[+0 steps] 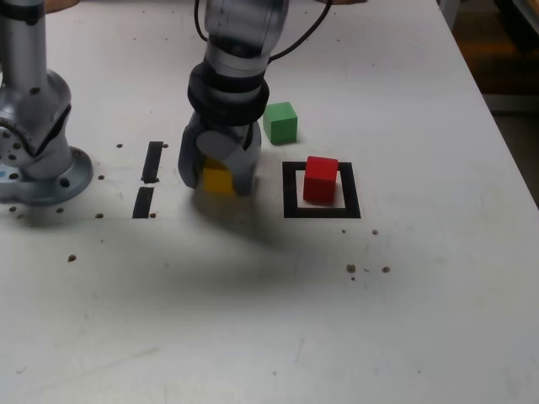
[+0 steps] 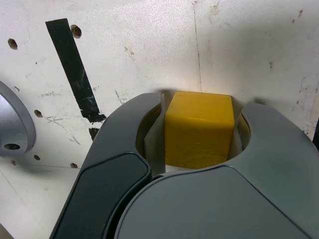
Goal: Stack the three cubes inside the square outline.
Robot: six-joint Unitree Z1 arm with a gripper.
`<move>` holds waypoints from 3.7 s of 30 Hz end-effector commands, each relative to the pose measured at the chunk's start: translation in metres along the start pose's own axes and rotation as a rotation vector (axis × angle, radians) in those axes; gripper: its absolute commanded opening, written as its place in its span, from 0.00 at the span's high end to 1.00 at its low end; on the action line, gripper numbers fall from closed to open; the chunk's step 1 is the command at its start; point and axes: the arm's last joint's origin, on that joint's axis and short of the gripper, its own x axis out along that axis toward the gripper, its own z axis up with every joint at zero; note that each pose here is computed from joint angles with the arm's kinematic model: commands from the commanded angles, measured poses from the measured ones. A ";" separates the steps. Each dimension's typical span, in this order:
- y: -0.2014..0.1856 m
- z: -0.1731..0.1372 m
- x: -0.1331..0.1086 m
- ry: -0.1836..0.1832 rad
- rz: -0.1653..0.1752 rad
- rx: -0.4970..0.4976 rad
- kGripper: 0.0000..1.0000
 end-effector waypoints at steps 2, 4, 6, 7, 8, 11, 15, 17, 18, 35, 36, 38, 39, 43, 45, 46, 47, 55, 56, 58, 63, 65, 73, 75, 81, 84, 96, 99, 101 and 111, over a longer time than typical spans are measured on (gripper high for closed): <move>0.001 0.000 0.001 0.008 0.009 -0.006 0.75; 0.001 -0.001 -0.002 0.012 0.013 -0.009 0.77; 0.002 -0.002 -0.011 0.021 0.016 -0.011 0.78; 0.002 -0.002 -0.018 0.025 0.016 -0.013 0.79; 0.003 -0.002 -0.028 0.031 0.018 -0.014 0.79; 0.005 0.001 -0.066 0.041 0.022 -0.014 0.80; 0.003 0.013 -0.116 0.006 0.022 -0.018 0.80; 0.000 0.025 -0.133 -0.033 0.022 -0.019 0.79; -0.002 0.031 -0.137 -0.047 0.022 -0.018 0.79; -0.008 0.076 -0.135 -0.061 0.036 0.004 0.80; -0.008 0.077 -0.133 -0.055 0.036 0.006 0.79; -0.009 0.081 -0.129 -0.041 0.036 0.010 0.79; -0.009 0.083 -0.126 -0.032 0.037 0.011 0.79; -0.010 0.091 -0.116 0.000 0.037 0.016 0.79; -0.010 0.094 -0.113 0.005 0.037 0.017 0.79; -0.010 0.095 -0.112 0.007 0.037 0.018 0.79; -0.010 0.096 -0.111 0.008 0.038 0.018 0.79; -0.007 0.102 -0.101 0.037 0.034 0.018 0.79; -0.007 0.103 -0.100 0.038 0.033 0.019 0.79; -0.007 0.106 -0.098 0.041 0.031 0.022 0.79; -0.006 0.110 -0.095 0.044 0.029 0.029 0.79; -0.006 0.111 -0.093 0.047 0.028 0.031 0.79; -0.002 0.116 -0.084 0.065 0.016 0.046 0.79; -0.001 0.118 -0.083 0.063 0.015 0.048 0.79; -0.001 0.119 -0.081 0.062 0.015 0.051 0.78; 0.000 0.120 -0.080 0.066 0.014 0.049 0.77; 0.002 0.124 -0.074 0.075 0.011 0.051 0.66; 0.003 0.125 -0.072 0.078 0.009 0.052 0.58; 0.004 0.125 -0.073 0.080 0.010 0.052 0.51; 0.006 0.109 -0.089 0.057 0.027 0.034 0.00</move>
